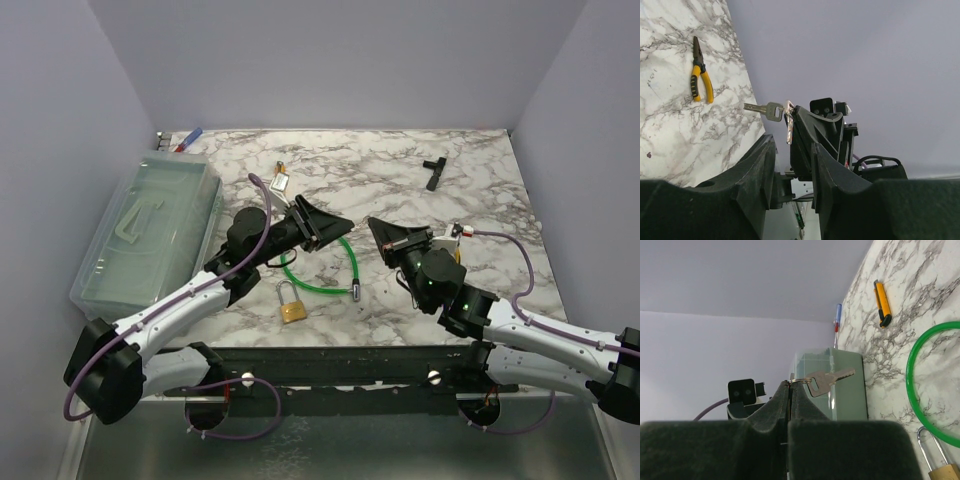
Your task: Unlock with the key
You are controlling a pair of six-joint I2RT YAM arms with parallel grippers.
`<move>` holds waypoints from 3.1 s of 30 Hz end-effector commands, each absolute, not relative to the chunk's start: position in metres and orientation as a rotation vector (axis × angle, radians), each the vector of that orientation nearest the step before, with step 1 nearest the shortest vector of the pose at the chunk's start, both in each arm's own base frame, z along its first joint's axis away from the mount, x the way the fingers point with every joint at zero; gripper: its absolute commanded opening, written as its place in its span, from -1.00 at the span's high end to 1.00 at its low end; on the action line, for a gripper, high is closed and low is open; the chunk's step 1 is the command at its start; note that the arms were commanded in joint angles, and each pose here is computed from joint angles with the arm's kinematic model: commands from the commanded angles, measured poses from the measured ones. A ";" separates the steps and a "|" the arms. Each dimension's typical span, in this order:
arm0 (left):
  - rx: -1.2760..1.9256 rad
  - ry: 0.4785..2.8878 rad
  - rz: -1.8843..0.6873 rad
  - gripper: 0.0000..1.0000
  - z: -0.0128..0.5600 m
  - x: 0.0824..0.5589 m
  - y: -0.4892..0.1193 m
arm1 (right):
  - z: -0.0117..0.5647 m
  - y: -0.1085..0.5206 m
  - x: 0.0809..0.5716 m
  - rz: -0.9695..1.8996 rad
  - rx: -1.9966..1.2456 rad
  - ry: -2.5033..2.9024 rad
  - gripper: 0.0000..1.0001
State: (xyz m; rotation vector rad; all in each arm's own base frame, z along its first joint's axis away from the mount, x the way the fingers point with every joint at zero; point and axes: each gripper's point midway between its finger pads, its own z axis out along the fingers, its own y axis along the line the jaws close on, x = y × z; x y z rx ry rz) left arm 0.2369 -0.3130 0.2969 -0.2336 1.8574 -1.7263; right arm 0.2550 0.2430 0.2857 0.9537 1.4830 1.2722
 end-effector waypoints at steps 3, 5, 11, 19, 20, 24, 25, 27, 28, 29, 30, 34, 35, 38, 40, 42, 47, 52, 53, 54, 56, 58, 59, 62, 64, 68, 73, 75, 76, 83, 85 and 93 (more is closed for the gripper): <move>-0.200 1.812 -1.724 0.23 0.299 0.240 -0.321 | 0.304 0.246 0.255 1.321 0.976 1.457 0.99; -0.199 1.815 -1.726 0.25 0.297 0.240 -0.324 | 0.303 0.247 0.255 1.325 0.977 1.463 0.99; -0.190 1.800 -1.730 0.29 0.299 0.241 -0.328 | 0.300 0.250 0.254 1.333 0.978 1.477 0.99; -0.199 1.770 -1.722 0.38 0.304 0.243 -0.326 | 0.298 0.249 0.253 1.331 0.975 1.486 0.99; -0.201 1.768 -1.721 0.39 0.304 0.243 -0.326 | 0.298 0.249 0.253 1.331 0.977 1.487 0.99; -0.205 1.764 -1.717 0.43 0.305 0.244 -0.326 | 0.297 0.249 0.253 1.334 0.977 1.488 0.99; -0.204 1.763 -1.715 0.44 0.305 0.244 -0.326 | 0.297 0.249 0.253 1.335 0.975 1.488 0.99; -0.208 1.761 -1.713 0.46 0.304 0.245 -0.326 | 0.298 0.250 0.252 1.337 0.973 1.489 0.99; -0.210 1.761 -1.709 0.48 0.304 0.245 -0.326 | 0.297 0.250 0.252 1.339 0.971 1.491 0.99; -0.213 1.761 -1.707 0.50 0.304 0.246 -0.326 | 0.297 0.250 0.252 1.336 0.970 1.493 0.99; -0.215 1.762 -1.705 0.52 0.303 0.246 -0.326 | 0.296 0.250 0.252 1.335 0.970 1.495 0.99; -0.217 1.765 -1.702 0.73 0.301 0.248 -0.326 | 0.296 0.252 0.251 1.348 0.966 1.494 0.99; -0.219 1.768 -1.703 0.85 0.301 0.248 -0.327 | 0.296 0.252 0.251 1.348 0.964 1.496 0.99; -0.206 1.781 -1.708 1.00 0.299 0.247 -0.329 | 0.295 0.254 0.250 1.355 0.957 1.505 0.99; -0.174 1.792 -1.718 1.00 0.298 0.244 -0.332 | 0.292 0.256 0.249 1.363 0.951 1.517 0.99; -0.143 1.799 -1.723 1.00 0.298 0.242 -0.334 | 0.291 0.259 0.245 1.377 0.927 1.539 0.89; -0.086 1.843 -1.687 1.00 0.294 0.236 -0.332 | 0.285 0.254 0.236 1.315 0.876 1.630 -0.21; -0.020 1.931 -1.518 1.00 0.283 0.235 -0.318 | 0.276 0.236 0.225 1.131 0.694 1.730 -0.32; 0.003 1.961 -1.464 1.00 0.280 0.234 -0.314 | 0.277 0.233 0.223 1.096 0.620 1.738 -0.33; 0.033 1.985 -1.409 1.00 0.277 0.234 -0.310 | 0.279 0.233 0.219 1.073 0.542 1.750 -0.34; 0.105 2.034 -1.318 1.00 0.274 0.229 -0.301 | 0.285 0.230 0.213 1.032 0.409 1.760 -0.34; 0.198 2.071 -1.271 1.00 0.271 0.219 -0.295 | 0.287 0.226 0.208 0.997 0.306 1.757 -0.34; 0.249 2.082 -1.256 1.00 0.271 0.215 -0.293 | 0.289 0.224 0.206 0.990 0.273 1.750 -0.32; 0.372 2.132 -1.218 1.00 0.269 0.201 -0.287 | 0.305 0.229 0.198 1.003 0.133 1.707 -0.30; 0.453 2.151 -1.212 1.00 0.270 0.192 -0.283 | 0.312 0.237 0.197 0.995 0.059 1.717 -0.28; 0.636 2.181 -1.257 1.00 0.279 0.169 -0.282 | 0.305 0.271 0.204 0.917 -0.125 1.864 -0.31; 0.705 2.283 -1.192 1.00 0.267 0.166 -0.274 | 0.313 0.282 0.224 1.132 -0.258 1.909 -0.39; 0.711 2.301 -1.187 1.00 0.266 0.166 -0.271 | 0.317 0.254 0.242 1.324 -0.233 1.871 -0.43; 0.711 2.306 -1.185 1.00 0.265 0.166 -0.271 | 0.322 0.237 0.249 1.409 -0.245 1.822 -0.43; 0.783 2.277 -1.259 1.00 0.270 0.162 -0.273 | 0.298 0.203 0.248 1.636 -0.219 1.860 -0.47; 0.783 2.282 -1.258 1.00 0.267 0.163 -0.272 | 0.295 0.199 0.247 1.593 -0.173 1.859 -0.60; 0.915 2.219 -1.425 1.00 0.272 0.144 -0.278 | 0.290 0.199 0.204 1.628 -0.314 1.811 -0.63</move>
